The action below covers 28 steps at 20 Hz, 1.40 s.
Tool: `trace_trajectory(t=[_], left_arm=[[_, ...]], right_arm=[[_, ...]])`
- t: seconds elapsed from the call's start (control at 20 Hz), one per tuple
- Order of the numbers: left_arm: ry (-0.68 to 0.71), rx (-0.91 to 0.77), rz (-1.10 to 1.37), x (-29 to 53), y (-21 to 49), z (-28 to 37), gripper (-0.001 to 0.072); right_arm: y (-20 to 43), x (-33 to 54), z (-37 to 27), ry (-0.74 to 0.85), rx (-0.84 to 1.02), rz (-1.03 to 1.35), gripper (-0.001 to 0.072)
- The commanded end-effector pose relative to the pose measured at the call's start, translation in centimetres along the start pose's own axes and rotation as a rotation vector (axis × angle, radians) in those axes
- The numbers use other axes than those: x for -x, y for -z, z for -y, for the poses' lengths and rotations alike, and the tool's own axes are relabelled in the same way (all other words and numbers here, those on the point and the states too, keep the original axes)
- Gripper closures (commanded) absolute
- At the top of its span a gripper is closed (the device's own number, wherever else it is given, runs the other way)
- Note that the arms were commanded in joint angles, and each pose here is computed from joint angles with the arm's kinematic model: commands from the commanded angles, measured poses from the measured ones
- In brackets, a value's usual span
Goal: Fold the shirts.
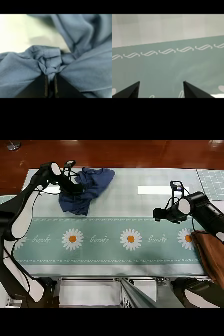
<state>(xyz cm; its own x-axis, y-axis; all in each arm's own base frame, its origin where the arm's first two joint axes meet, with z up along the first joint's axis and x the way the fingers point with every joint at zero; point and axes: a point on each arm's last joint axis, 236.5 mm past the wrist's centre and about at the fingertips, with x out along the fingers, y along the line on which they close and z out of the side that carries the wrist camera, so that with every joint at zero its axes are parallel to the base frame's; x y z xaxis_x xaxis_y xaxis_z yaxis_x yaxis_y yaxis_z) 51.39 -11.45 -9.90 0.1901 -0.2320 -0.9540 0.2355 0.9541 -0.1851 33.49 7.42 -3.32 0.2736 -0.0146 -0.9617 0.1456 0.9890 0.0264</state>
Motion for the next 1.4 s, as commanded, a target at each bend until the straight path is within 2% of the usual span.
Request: trace_trajectory(t=[0.0, 0.15, 0.35, 0.6, 0.9, 1.1, 1.2, 1.35], left_arm=[[-0.04, -0.021, -0.02, 2.3, 0.5, -0.2, 0.0683], [-0.059, -0.04, 0.21, 10.4, -3.8, 1.1, 0.0683], [-0.057, -0.084, 0.581, 25.9, -7.0, 4.5, 0.0684], [0.018, -0.126, 0.908, 41.3, -4.7, 9.5, 0.0684], [0.117, -0.244, 1.164, 52.7, 0.6, 15.5, 0.0684], [0.209, -0.3, 1.2, 54.5, 4.3, 19.4, 0.0684], [0.269, -0.306, 1.135, 51.3, 6.8, 20.9, 0.0684], [0.377, -0.211, 1.027, 44.2, 10.7, 21.5, 0.0684]], right_arm=[[0.1, 0.0, -0.1, -0.002, -0.001, -0.002, 0.0089], [0.1, 0.2, -0.3, -0.015, 0.012, -0.003, 0.0089], [-0.9, 3.1, -0.7, -0.054, 0.013, 0.081, 0.0089], [-1.9, 9.2, -0.7, -0.132, -0.001, 0.237, 0.0089], [-1.6, 15.6, -1.2, -0.251, -0.016, 0.387, 0.0089], [-1.3, 16.6, -1.4, -0.277, -0.013, 0.406, 0.0089], [-1.3, 16.5, -1.4, -0.274, -0.007, 0.404, 0.0089], [-1.3, 16.5, -1.4, -0.274, -0.006, 0.404, 0.0089]])
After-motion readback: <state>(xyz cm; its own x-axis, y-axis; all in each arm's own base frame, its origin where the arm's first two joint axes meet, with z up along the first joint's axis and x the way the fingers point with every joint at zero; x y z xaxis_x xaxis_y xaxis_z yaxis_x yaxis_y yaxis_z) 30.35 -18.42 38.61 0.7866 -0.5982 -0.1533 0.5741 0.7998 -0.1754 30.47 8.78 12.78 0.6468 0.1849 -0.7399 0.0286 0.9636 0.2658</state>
